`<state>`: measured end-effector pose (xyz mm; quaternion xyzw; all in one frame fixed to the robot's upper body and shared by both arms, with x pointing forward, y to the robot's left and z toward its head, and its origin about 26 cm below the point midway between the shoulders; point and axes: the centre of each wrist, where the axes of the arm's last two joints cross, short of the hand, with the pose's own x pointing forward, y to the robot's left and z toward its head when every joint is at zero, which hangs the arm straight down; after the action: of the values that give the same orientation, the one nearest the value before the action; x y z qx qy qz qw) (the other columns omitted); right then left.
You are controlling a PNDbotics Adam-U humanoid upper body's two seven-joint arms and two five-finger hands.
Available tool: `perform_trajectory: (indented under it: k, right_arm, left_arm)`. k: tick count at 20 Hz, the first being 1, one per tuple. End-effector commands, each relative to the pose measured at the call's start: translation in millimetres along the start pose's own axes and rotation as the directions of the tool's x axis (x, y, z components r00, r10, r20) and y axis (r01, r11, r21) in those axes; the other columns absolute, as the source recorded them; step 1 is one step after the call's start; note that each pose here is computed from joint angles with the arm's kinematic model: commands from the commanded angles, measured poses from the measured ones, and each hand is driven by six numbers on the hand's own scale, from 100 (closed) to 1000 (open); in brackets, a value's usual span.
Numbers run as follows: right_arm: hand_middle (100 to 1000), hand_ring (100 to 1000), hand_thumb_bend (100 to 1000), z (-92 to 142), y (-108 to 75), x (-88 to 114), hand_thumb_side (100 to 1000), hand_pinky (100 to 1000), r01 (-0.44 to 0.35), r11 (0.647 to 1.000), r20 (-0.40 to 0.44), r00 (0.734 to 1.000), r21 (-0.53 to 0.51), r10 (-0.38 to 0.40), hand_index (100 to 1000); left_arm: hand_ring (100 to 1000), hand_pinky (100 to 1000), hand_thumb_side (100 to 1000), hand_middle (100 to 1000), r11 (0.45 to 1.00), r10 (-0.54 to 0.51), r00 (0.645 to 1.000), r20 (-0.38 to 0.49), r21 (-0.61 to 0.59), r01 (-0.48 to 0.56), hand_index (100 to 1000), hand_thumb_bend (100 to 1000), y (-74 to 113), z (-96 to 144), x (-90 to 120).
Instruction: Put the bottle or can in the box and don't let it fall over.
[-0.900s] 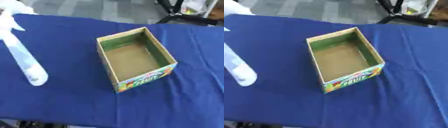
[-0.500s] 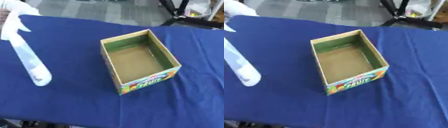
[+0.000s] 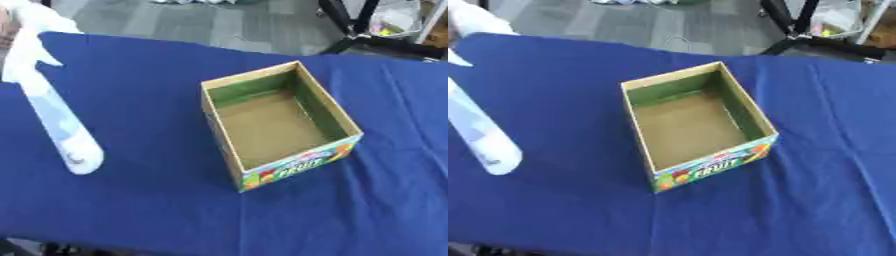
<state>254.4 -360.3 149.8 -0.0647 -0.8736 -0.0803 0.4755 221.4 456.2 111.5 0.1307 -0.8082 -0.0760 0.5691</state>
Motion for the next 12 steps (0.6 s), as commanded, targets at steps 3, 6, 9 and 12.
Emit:
perform_trajectory:
  k: [3, 6, 9, 12]
  right_arm:
    - [1000, 1000, 100, -4.3, 0.9, 9.2, 537, 993, -0.023, 0.999, 0.029, 0.999, 0.032, 0.022, 1000]
    - [1000, 1000, 100, -4.3, 1.3, 9.2, 537, 993, -0.024, 0.999, 0.027, 0.999, 0.035, 0.023, 1000]
    - [1000, 1000, 100, -4.2, 1.4, 9.0, 536, 993, -0.023, 0.999, 0.026, 0.999, 0.038, 0.022, 1000]
    - [1000, 1000, 100, -4.0, 1.5, 8.8, 535, 994, -0.021, 0.999, 0.024, 1.000, 0.041, 0.020, 1000]
  left_arm:
    - [1000, 1000, 199, 1000, 0.998, -0.032, 0.999, -0.012, -0.047, 0.032, 894, 662, 8.1, -8.1, 1.9]
    - [1000, 1000, 204, 1000, 0.997, -0.029, 0.999, -0.028, -0.079, 0.026, 892, 666, 9.2, -14.7, -1.3]
    - [1000, 1000, 215, 1000, 0.993, -0.016, 0.999, -0.038, -0.115, 0.011, 892, 664, 9.5, -24.5, -3.5]
    - [1000, 1000, 226, 1000, 0.988, 0.002, 0.999, -0.043, -0.153, -0.009, 892, 666, 9.7, -34.4, -4.8]
